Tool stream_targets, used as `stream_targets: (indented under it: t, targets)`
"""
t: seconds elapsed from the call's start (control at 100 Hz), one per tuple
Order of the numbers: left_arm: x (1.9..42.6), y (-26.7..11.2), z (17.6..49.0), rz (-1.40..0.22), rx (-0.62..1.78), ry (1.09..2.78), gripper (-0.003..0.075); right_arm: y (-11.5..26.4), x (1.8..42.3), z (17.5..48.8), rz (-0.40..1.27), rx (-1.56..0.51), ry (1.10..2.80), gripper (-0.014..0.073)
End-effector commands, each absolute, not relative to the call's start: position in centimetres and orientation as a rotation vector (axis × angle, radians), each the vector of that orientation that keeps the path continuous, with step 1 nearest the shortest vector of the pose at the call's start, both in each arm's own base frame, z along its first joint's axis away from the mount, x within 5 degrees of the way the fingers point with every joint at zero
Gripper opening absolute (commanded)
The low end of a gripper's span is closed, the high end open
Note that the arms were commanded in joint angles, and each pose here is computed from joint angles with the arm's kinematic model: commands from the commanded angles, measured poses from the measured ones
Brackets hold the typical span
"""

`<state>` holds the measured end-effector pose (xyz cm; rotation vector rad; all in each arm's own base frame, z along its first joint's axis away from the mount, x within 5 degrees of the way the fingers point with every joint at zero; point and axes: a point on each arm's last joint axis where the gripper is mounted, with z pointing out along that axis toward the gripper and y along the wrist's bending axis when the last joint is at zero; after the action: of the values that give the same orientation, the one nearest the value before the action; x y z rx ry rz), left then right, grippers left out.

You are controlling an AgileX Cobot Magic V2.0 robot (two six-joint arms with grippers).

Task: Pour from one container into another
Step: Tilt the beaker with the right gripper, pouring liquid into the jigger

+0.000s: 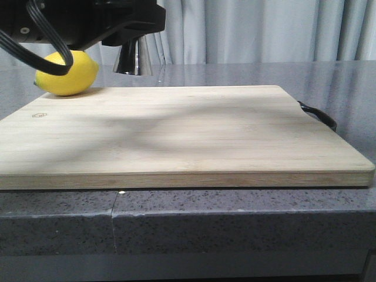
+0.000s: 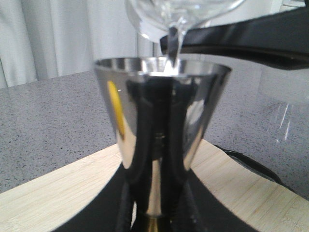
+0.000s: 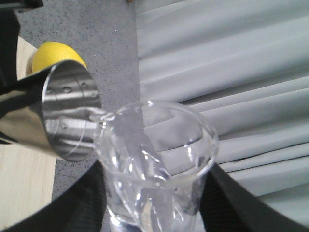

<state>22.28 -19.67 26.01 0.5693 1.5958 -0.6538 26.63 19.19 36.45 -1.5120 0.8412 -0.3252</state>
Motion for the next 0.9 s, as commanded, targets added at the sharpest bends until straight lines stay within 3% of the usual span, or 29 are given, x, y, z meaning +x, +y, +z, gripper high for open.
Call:
stream_targets:
  t: [0.0,0.89]
  targets:
    - [22.12,-19.84,28.46,-0.706,0.522,1.459,-0.002,18.78,25.86,39.05,-0.357,-1.462,0.778,0.0277]
    - [22.04,-19.92,28.44,-0.703,0.543,1.453,-0.0019,18.74,25.88,38.8,-0.42,-1.521,0.733,0.0277]
